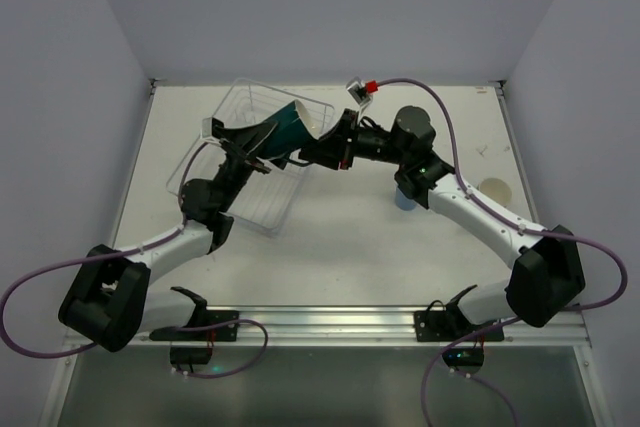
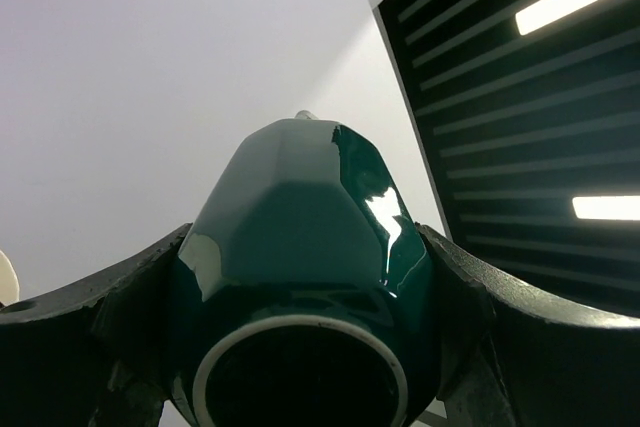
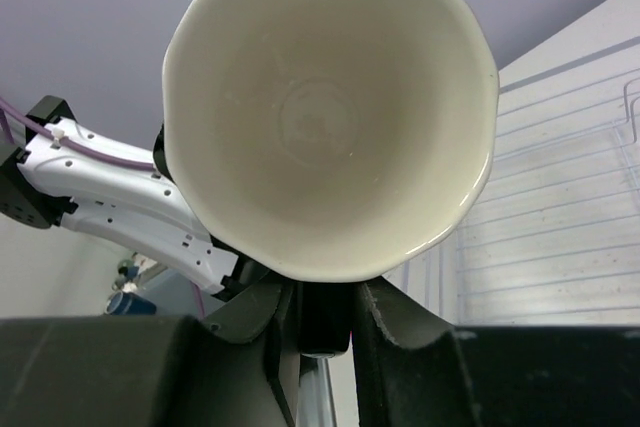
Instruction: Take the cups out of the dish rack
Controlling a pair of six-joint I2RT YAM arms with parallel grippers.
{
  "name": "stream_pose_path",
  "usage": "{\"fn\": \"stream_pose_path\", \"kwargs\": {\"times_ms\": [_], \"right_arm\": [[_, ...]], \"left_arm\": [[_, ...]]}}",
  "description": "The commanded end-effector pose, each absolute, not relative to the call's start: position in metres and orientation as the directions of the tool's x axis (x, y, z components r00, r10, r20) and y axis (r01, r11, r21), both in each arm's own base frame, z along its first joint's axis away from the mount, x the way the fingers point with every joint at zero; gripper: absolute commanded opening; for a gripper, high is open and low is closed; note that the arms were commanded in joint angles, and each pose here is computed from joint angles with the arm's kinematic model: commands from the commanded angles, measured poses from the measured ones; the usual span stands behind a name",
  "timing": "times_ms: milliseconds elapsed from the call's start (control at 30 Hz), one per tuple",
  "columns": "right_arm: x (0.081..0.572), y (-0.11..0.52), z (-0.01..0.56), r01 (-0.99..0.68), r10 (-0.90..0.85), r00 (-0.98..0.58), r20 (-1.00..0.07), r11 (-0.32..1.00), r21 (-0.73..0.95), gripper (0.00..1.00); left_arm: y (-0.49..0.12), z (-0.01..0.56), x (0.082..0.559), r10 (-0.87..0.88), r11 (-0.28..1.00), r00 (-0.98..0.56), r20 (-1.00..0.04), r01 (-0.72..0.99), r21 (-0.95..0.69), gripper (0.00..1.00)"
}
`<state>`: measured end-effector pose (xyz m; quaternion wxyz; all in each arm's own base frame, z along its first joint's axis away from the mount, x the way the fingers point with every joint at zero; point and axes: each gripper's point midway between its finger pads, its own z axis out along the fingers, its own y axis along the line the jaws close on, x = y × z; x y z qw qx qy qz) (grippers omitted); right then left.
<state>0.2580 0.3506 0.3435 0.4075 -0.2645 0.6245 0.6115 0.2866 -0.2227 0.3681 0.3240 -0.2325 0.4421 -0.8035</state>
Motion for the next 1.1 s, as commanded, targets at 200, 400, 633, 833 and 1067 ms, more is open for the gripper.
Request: {"fn": "stream_pose_path", "kwargs": {"times_ms": [200,400,633,833,1067], "right_arm": [[0.264,0.355,0.404,-0.878,0.277,-0.435,-0.857,0.078,0.472,0.04],[0.262,0.353,0.411,-0.864,0.304,-0.455,-0.837,0.075,0.497,0.00],[0.252,0.343,0.407,-0.867,0.280,-0.441,-0.853,0.110,0.485,0.00],[0.241,0.331,0.409,-0.876,0.292,-0.412,-0.863,0.135,0.463,0.00],[0.235,0.324,0.411,-0.872,0.299,-0.408,-0.863,0.151,0.465,0.00]], "left_arm": [[-0.211,0.424,0.231,-0.701,-0.517,-0.713,-0.019,0.527,-0.675,0.00],[-0.211,0.410,0.229,-0.702,-0.506,-0.712,-0.018,0.517,-0.690,0.00],[-0.218,0.389,0.228,-0.705,-0.445,-0.706,-0.067,0.514,-0.734,0.76],[-0.222,0.385,0.224,-0.707,-0.408,-0.697,-0.123,0.544,-0.733,1.00],[-0.223,0.383,0.214,-0.698,-0.395,-0.692,-0.181,0.583,-0.710,1.00]]}}
